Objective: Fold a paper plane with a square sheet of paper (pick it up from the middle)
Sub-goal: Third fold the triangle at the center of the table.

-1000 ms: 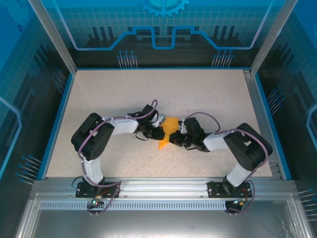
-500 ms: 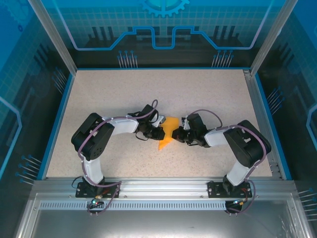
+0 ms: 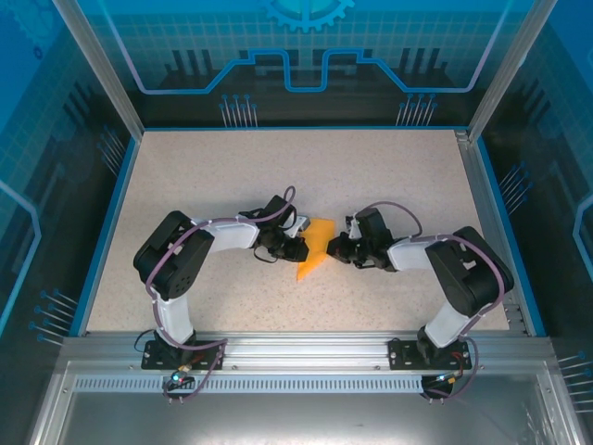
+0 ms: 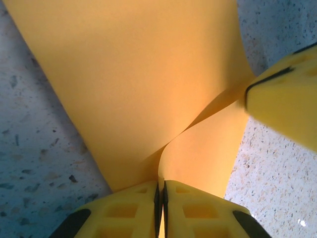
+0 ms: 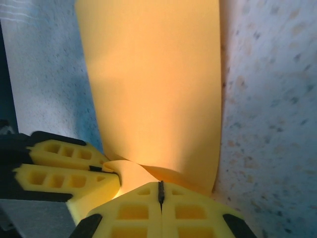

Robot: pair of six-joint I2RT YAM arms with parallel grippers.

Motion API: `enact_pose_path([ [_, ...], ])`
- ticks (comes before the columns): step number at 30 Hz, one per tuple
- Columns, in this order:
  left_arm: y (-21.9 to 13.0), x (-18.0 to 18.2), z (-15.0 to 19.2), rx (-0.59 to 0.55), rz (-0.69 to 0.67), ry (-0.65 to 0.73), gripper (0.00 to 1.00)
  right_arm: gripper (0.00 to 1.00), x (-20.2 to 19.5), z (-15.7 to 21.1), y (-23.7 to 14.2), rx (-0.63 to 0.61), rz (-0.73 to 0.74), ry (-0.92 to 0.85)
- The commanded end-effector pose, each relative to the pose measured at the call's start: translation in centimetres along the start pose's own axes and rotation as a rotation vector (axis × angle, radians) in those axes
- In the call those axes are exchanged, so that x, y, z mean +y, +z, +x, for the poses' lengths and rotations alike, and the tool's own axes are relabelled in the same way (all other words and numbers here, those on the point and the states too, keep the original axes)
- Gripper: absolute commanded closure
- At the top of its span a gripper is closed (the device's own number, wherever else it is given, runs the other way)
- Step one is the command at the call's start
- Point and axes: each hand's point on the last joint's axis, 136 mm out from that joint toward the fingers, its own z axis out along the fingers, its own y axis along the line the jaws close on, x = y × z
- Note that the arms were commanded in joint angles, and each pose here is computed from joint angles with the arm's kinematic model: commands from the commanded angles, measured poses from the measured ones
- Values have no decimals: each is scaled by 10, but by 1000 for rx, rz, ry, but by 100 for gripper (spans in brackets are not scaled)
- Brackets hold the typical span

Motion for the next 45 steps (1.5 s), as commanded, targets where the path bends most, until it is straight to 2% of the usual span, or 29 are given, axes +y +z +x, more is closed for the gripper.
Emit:
enact_pose_path([
  [1, 8, 18, 18, 74, -55, -20, 87, 100, 9, -10, -8, -3, -35, -21],
  [7, 8, 18, 18, 75, -55, -17, 86, 100, -2, -7, 3, 22, -18, 3],
  [16, 8, 20, 21, 78, -61, -19, 86, 100, -55, 10, 5, 28, 171, 67],
  [21, 8, 19, 20, 79, -58, -18, 87, 100, -41, 1, -2, 15, 163, 24],
  [28, 7, 19, 20, 77, -59, -18, 87, 98, 6, -16, -21, -44, 36, -44],
  [33, 8, 18, 19, 76, -58, -17, 86, 98, 29, -4, -9, 15, -21, -87],
  [40, 7, 18, 19, 76, -58, -17, 86, 99, 20, 9, 14, 77, -26, -52],
  [45, 5, 15, 17, 72, -51, -19, 86, 100, -10, 16, 23, 92, 62, -20],
])
